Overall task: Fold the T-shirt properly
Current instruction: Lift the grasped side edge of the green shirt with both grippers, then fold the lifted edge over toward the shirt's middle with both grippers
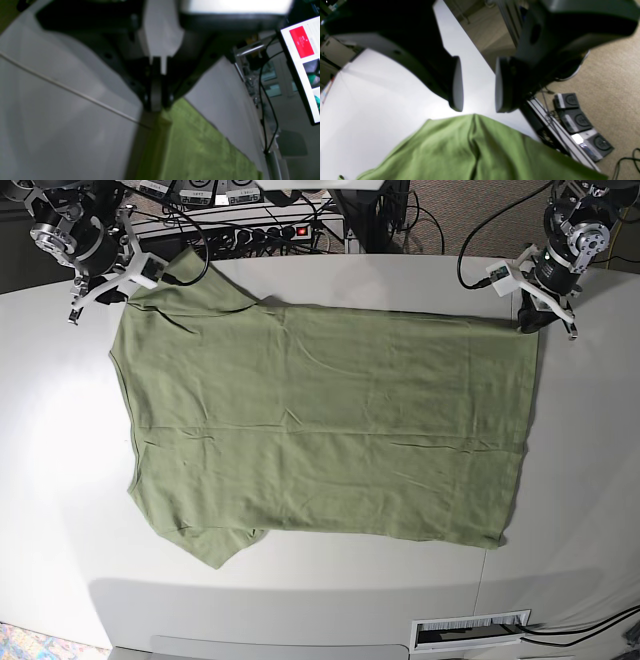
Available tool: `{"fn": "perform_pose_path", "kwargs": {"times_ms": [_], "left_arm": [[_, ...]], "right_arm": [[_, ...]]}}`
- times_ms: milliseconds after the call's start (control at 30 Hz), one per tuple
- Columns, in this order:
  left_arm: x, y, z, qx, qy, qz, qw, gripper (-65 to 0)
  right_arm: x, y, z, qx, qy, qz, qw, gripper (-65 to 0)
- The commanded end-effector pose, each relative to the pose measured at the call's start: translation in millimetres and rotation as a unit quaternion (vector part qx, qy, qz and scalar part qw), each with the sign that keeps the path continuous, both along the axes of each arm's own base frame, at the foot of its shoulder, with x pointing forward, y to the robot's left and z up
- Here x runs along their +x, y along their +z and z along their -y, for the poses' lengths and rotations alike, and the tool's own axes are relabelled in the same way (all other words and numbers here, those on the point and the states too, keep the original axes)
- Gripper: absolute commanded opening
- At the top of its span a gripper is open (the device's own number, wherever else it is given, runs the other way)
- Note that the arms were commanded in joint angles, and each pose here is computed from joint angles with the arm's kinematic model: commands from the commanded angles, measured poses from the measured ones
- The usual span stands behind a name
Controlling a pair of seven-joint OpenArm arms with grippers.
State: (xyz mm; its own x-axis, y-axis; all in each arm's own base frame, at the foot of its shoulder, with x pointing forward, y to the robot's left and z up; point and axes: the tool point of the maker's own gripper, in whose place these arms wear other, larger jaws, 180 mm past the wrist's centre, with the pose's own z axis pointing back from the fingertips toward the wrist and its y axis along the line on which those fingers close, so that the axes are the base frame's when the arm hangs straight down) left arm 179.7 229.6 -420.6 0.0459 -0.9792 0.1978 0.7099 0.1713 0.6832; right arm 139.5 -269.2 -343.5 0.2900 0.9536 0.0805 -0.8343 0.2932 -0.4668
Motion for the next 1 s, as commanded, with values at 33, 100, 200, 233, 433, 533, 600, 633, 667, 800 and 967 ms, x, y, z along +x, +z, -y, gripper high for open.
{"fn": "perform_pose_path", "kwargs": {"times_ms": [33, 100, 200, 233, 433, 533, 600, 633, 667, 800, 967], "left_arm": [[-22, -17, -11, 0.021, 0.005, -0.056, 0.998, -65.0], [-22, -17, -11, 0.021, 0.005, -0.056, 0.998, -65.0], [-22, -17, -10, 0.019, 0.003, -0.056, 0.998, -65.0], [-22, -17, -10, 0.019, 0.003, -0.056, 0.998, -65.0], [-22, -17, -10, 0.019, 0.003, -0.056, 0.998, -65.0], [-22, -17, -10, 0.019, 0.003, -0.056, 0.998, -65.0], [-22, -17, -10, 0.019, 0.003, -0.056, 0.998, -65.0], [-22, -17, -10, 0.019, 0.003, -0.056, 0.998, -65.0], [-22, -17, -10, 0.019, 0.003, -0.056, 0.998, -65.0], [-22, -17, -10, 0.019, 0.003, -0.056, 0.998, -65.0], [-22, -17, -10, 0.019, 0.003, -0.056, 0.998, -65.0]], "right_arm": [[5, 2, 3, -0.001, 0.007, 0.008, 0.9999, -42.6], [3, -3, 7, -0.001, 0.004, 0.001, 1.0000, -42.6], [4, -6, 13, -0.003, 0.000, 0.000, 1.0000, -42.6], [5, -6, 13, -0.002, 0.000, 0.001, 1.0000, -42.6], [10, -12, 17, 0.009, -0.003, 0.001, 1.0000, -42.6], [12, -18, 18, 0.009, -0.006, -0.004, 0.9999, -42.6], [10, -23, 11, 0.015, 0.001, -0.011, 0.9998, -42.6], [9, -25, 6, 0.020, 0.007, -0.013, 0.9997, -42.6], [9, -28, 2, 0.022, 0.011, -0.016, 0.9996, -42.6], [8, -45, 1, 0.017, 0.017, -0.033, 0.9992, -42.6], [7, -60, 8, -0.003, 0.011, -0.053, 0.9985, -42.6]]}}
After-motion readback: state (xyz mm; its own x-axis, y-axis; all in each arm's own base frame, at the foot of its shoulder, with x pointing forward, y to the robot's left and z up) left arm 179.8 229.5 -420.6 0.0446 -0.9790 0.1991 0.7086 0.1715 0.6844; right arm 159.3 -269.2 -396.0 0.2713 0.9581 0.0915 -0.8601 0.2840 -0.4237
